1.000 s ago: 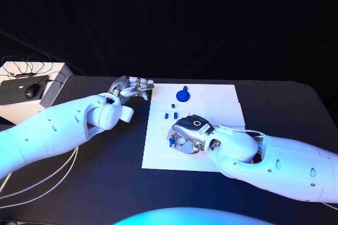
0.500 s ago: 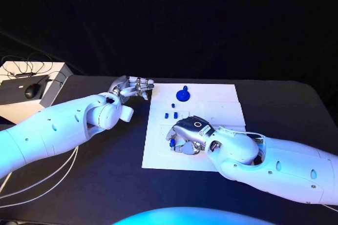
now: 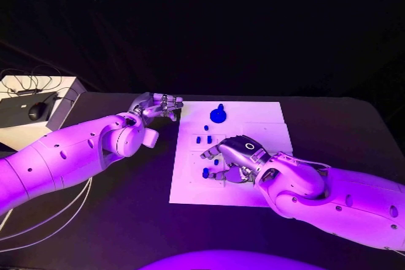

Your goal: Assemble the parts on the task board

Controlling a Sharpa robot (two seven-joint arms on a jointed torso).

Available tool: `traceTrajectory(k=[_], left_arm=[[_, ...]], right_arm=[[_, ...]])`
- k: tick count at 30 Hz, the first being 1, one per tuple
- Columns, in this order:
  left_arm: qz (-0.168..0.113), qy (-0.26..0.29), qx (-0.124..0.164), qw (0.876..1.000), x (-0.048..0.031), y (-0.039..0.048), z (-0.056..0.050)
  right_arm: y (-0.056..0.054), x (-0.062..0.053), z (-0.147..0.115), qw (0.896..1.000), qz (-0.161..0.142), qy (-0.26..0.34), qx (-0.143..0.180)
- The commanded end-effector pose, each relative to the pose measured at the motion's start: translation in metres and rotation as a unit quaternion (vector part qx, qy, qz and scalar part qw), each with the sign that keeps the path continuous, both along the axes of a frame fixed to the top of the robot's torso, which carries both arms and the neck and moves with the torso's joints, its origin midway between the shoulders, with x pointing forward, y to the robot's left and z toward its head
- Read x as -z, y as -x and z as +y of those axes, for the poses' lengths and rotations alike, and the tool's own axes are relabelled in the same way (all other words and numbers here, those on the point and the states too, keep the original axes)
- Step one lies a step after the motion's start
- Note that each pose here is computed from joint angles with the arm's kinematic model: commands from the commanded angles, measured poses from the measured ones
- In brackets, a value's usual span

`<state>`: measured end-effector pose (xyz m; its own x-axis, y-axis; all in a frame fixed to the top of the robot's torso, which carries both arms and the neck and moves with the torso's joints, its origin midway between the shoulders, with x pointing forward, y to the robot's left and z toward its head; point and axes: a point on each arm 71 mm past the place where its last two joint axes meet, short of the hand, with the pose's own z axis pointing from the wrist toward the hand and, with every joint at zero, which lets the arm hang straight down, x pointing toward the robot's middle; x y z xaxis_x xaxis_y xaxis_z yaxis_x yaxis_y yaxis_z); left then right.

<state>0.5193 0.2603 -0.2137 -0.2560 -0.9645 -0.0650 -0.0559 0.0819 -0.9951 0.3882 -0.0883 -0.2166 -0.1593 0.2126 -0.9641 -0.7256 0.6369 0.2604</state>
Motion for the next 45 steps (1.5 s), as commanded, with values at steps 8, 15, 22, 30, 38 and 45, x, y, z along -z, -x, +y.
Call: traceTrajectory(k=[8,15,22,30,38,45], left_arm=[[-0.002,0.007,0.009,1.0,-0.0008,0.0005,-0.001],[-0.001,0.013,0.008,1.0,0.0014,0.0036,0.002],[0.006,0.016,0.01,1.0,0.0075,0.0109,0.004],[0.01,0.017,0.01,1.0,0.0108,0.0141,0.004],[0.011,0.018,0.012,1.0,0.0113,0.0154,0.003],[0.012,0.017,0.012,1.0,0.0113,0.016,0.003]], right_arm=[[-0.042,-0.021,-0.082,0.964,0.176,-0.152,0.13],[-0.055,-0.014,-0.138,0.927,0.296,-0.115,0.2],[-0.047,-0.014,-0.165,0.908,0.346,-0.028,0.234],[-0.04,-0.019,-0.184,0.89,0.347,0.056,0.289],[-0.036,-0.012,-0.195,0.861,0.355,0.114,0.346],[-0.031,-0.01,-0.184,0.859,0.351,0.132,0.347]])
